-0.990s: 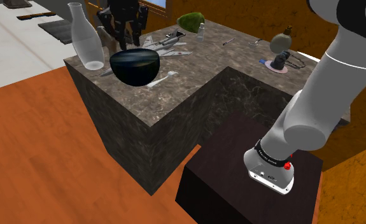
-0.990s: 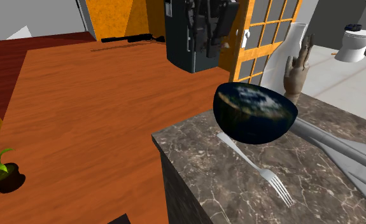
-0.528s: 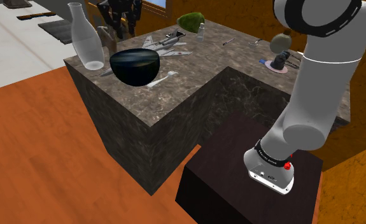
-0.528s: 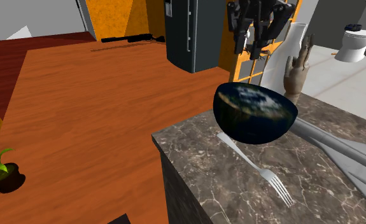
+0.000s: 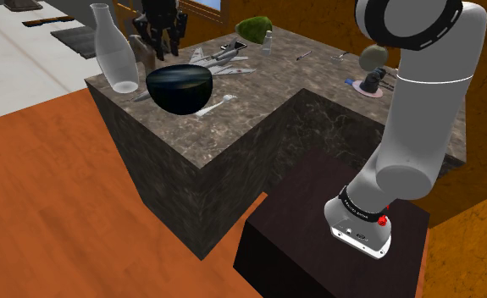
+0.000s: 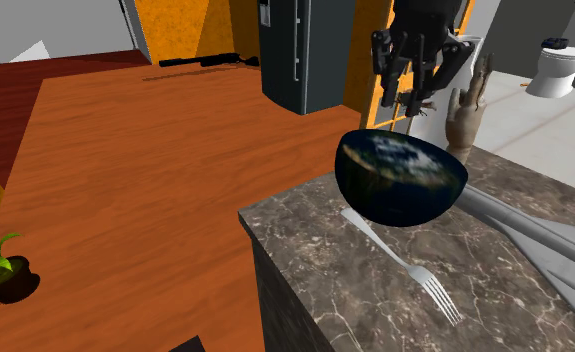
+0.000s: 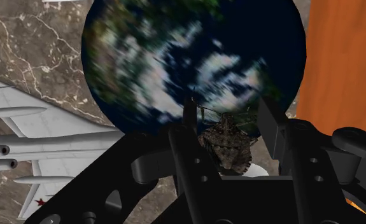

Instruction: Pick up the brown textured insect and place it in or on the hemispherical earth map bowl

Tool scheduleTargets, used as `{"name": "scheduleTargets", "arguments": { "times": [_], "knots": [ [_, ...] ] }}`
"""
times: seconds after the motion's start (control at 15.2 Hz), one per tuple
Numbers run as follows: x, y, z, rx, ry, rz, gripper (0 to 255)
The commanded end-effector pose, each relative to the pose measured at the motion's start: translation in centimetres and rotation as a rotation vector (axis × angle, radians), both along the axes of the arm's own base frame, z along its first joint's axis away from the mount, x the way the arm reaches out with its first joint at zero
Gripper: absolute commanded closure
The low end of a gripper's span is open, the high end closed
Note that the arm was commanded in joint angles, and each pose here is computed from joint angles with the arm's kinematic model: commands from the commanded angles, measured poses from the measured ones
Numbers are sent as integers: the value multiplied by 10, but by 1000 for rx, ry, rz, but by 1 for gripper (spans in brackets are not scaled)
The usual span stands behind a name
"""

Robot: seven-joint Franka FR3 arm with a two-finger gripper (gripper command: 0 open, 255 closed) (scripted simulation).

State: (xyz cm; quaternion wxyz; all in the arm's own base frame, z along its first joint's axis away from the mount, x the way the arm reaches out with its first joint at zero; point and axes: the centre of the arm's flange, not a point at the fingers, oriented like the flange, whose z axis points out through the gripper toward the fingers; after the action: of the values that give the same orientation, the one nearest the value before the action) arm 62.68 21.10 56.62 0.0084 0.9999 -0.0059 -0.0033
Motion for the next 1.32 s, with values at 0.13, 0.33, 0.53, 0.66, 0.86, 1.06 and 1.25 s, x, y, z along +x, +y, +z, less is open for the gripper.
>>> {"name": "scheduleTargets", "arguments": {
  "times": [0.13, 0.33, 0.53, 0.66, 0.86, 1.06, 1.25],
  "knots": [
    [-1, 0, -20, 0, 0, 0, 255],
    [-1, 0, -28, 0, 0, 0, 255],
    [-1, 0, -28, 0, 0, 0, 255],
    [-1, 0, -28, 0, 0, 0, 255],
    [-1, 0, -28, 0, 0, 0, 0],
    [-1, 0, -28, 0, 0, 0, 0],
    [-1, 1, -2, 0, 0, 0, 0]
  ]
}}
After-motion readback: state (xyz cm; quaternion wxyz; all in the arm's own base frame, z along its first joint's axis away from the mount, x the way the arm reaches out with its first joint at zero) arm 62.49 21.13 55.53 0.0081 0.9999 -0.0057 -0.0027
